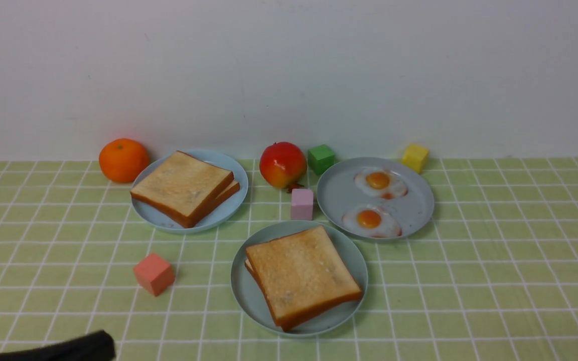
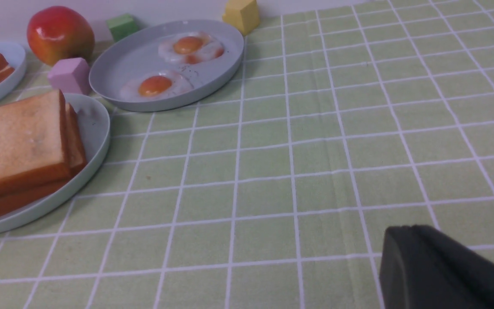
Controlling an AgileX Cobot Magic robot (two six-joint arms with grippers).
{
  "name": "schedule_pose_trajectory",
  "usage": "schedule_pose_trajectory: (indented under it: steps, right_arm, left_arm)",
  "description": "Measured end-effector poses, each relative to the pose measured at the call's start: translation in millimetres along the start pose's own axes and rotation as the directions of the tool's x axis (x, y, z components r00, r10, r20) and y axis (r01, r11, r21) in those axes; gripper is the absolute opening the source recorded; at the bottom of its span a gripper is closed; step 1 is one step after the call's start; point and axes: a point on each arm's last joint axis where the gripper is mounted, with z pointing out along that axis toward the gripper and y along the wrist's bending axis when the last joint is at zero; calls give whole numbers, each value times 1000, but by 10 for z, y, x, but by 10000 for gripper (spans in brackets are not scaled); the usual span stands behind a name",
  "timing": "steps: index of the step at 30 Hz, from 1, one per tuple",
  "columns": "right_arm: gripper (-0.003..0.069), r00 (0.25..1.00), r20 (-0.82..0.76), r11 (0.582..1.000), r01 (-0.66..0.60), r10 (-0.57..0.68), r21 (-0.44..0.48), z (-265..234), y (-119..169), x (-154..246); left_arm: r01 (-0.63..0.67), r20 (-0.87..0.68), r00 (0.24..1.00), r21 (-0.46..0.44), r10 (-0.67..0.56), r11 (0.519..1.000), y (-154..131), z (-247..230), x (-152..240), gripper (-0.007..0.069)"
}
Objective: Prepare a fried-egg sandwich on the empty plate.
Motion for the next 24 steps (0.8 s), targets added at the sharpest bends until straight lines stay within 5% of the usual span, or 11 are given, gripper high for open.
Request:
schedule_pose_trajectory:
  steps: [5,12,24]
  right_arm:
    - [8,1000,0,1000,0,0,0,0,0,0]
    - [15,1000,-1,1000,0,0,0,0,0,1]
    - [18,1000,-1,1000,0,0,0,0,0,1]
  left_arm:
    - [112,97,991,-247,-90,963,179,-159,131,-13]
    - [255,90,964,-580,-251,774,351,-321,731,-13]
    - [260,-25,935,-630,-353,732,349,-343,906,-13]
